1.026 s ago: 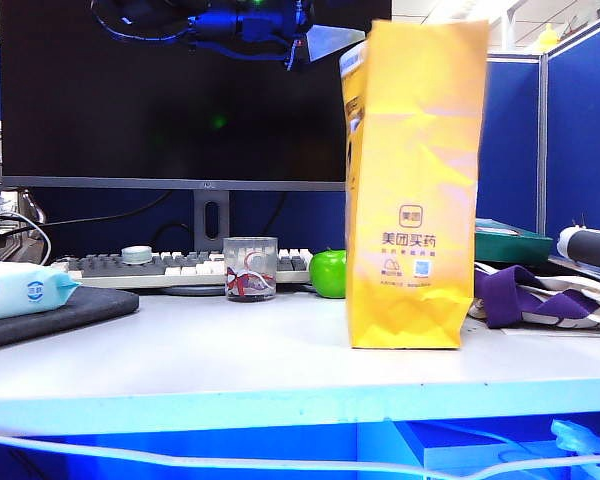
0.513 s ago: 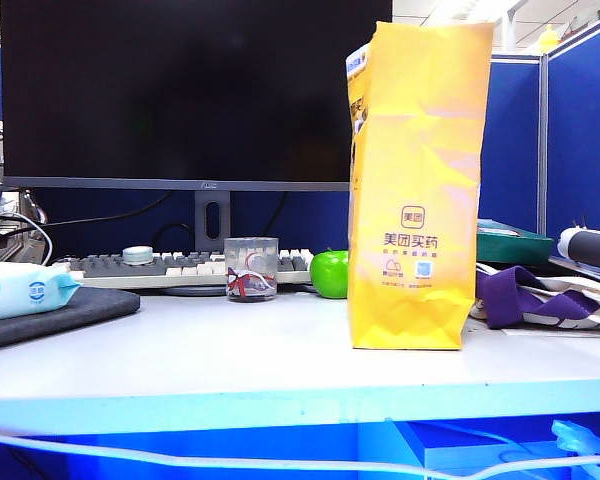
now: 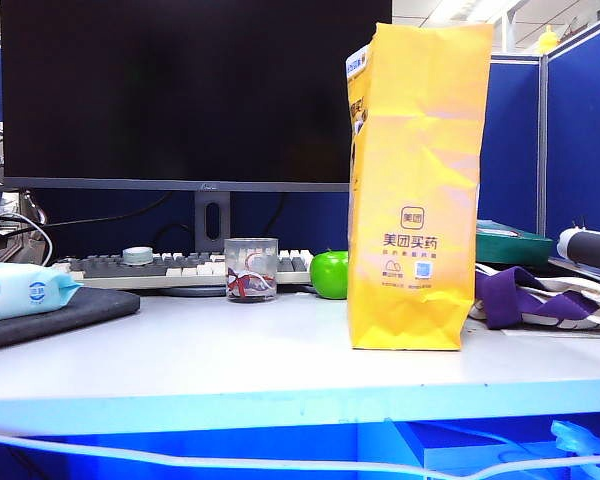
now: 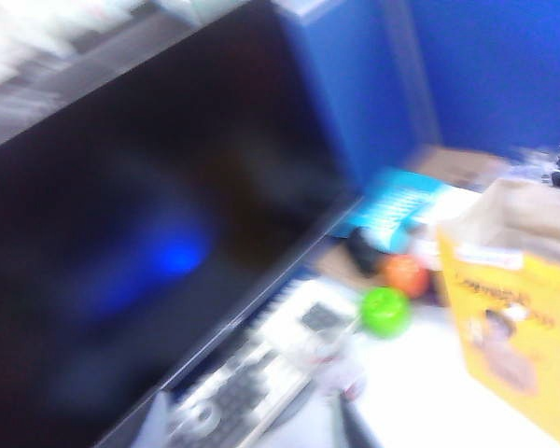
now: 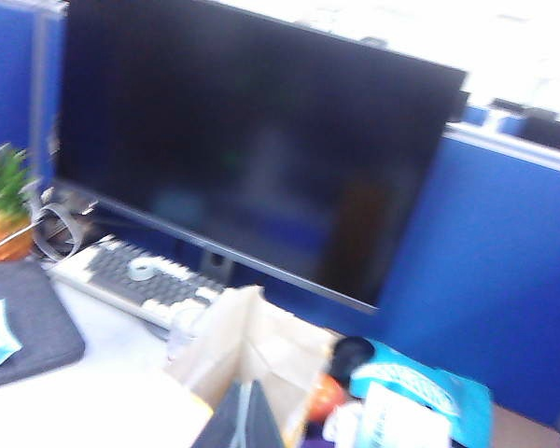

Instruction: Pick up the Rubik's Cube and throw it into the yellow paper bag.

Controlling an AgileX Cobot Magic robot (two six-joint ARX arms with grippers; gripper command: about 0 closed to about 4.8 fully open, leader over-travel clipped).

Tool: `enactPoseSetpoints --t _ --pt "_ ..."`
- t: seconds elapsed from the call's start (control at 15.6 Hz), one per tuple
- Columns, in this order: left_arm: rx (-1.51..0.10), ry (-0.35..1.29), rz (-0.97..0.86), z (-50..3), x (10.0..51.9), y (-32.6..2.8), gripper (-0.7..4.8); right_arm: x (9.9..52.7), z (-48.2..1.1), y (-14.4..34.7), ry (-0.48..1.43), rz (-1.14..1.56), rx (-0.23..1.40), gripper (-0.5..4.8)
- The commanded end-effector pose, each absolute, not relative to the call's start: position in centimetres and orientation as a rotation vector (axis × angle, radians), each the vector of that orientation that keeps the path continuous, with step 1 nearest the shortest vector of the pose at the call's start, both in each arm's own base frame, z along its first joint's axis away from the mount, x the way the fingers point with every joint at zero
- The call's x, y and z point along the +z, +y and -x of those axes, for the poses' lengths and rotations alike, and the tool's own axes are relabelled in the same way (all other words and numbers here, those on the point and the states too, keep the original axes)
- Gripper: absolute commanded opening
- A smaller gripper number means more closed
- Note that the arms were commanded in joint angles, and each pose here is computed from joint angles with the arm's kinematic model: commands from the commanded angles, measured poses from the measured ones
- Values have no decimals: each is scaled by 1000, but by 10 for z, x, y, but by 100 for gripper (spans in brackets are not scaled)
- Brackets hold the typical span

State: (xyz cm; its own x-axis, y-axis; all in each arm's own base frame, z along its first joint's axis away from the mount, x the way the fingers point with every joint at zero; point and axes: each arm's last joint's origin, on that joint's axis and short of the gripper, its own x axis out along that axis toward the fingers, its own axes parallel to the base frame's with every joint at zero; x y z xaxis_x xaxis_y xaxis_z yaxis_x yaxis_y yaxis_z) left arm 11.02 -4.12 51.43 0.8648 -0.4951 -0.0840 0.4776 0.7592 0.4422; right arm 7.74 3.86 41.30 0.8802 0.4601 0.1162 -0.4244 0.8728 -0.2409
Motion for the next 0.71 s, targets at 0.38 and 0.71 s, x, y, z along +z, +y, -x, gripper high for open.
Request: enactPoseSetpoints --t 0.38,0.71 --pt "-176 -203 -124 23 382 11 145 332 -46 22 -370 -43 438 -4" --pt "-244 -39 -117 -5 341 0 112 258 -73 38 -291 -88 526 -4"
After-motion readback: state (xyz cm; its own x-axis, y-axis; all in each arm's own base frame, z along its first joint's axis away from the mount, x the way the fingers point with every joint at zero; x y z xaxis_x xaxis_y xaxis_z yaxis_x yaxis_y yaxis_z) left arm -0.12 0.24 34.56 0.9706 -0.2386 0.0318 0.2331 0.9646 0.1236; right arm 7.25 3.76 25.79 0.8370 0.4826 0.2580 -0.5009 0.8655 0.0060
